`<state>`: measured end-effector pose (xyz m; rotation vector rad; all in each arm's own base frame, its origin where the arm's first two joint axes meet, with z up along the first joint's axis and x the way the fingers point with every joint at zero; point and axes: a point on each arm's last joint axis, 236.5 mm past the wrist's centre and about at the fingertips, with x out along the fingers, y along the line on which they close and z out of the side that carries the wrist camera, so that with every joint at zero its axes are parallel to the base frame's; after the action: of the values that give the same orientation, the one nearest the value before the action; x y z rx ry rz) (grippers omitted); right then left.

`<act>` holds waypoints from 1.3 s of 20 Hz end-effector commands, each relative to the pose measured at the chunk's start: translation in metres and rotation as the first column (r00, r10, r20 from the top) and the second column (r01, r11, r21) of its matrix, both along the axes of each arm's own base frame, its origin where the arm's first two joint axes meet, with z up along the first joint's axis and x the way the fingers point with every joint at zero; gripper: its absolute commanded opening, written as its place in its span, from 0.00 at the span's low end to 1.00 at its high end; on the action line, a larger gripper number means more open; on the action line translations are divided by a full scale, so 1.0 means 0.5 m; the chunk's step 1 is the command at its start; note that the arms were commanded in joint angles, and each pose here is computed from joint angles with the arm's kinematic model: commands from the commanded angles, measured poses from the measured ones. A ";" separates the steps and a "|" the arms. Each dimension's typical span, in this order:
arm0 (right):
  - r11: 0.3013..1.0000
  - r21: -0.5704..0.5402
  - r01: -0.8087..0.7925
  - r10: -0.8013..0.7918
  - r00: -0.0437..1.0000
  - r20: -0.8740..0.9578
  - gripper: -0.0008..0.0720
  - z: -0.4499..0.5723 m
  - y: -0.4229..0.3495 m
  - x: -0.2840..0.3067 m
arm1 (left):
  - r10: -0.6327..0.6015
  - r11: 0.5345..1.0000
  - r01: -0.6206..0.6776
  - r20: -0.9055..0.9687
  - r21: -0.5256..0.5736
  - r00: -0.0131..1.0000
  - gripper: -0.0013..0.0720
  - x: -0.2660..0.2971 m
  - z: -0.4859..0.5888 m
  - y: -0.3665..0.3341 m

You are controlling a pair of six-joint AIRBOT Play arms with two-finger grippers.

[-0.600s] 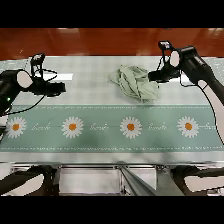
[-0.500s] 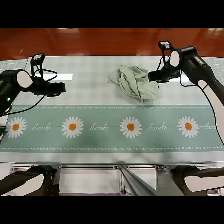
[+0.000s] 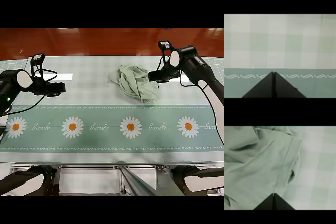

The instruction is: Fold the shirts.

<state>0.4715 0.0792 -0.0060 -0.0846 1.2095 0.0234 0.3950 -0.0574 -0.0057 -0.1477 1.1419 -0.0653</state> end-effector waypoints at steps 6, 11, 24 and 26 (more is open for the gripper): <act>1.000 0.012 -0.001 0.001 0.999 0.033 0.05 0.005 0.005 0.015 | 0.011 1.000 -0.010 0.110 -0.009 0.994 0.04 0.046 0.025 -0.003; 0.999 0.032 -0.028 0.022 0.986 0.163 0.19 0.034 0.019 0.069 | 0.027 1.000 -0.026 0.122 -0.008 0.992 0.16 0.056 0.024 0.010; 0.972 0.080 -0.219 0.220 0.976 -0.003 0.58 -0.128 0.057 0.091 | 0.018 0.997 -0.016 0.026 -0.070 1.000 0.71 -0.150 0.075 0.012; 0.971 0.078 -0.228 0.234 0.969 -0.075 0.58 -0.172 0.052 0.069 | 0.018 0.996 -0.016 0.019 -0.088 1.000 0.71 -0.160 0.073 0.005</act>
<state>0.5214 0.1017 -0.0597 -0.1601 1.1737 0.2319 0.3299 -0.0473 0.0299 -0.2026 1.1149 -0.0794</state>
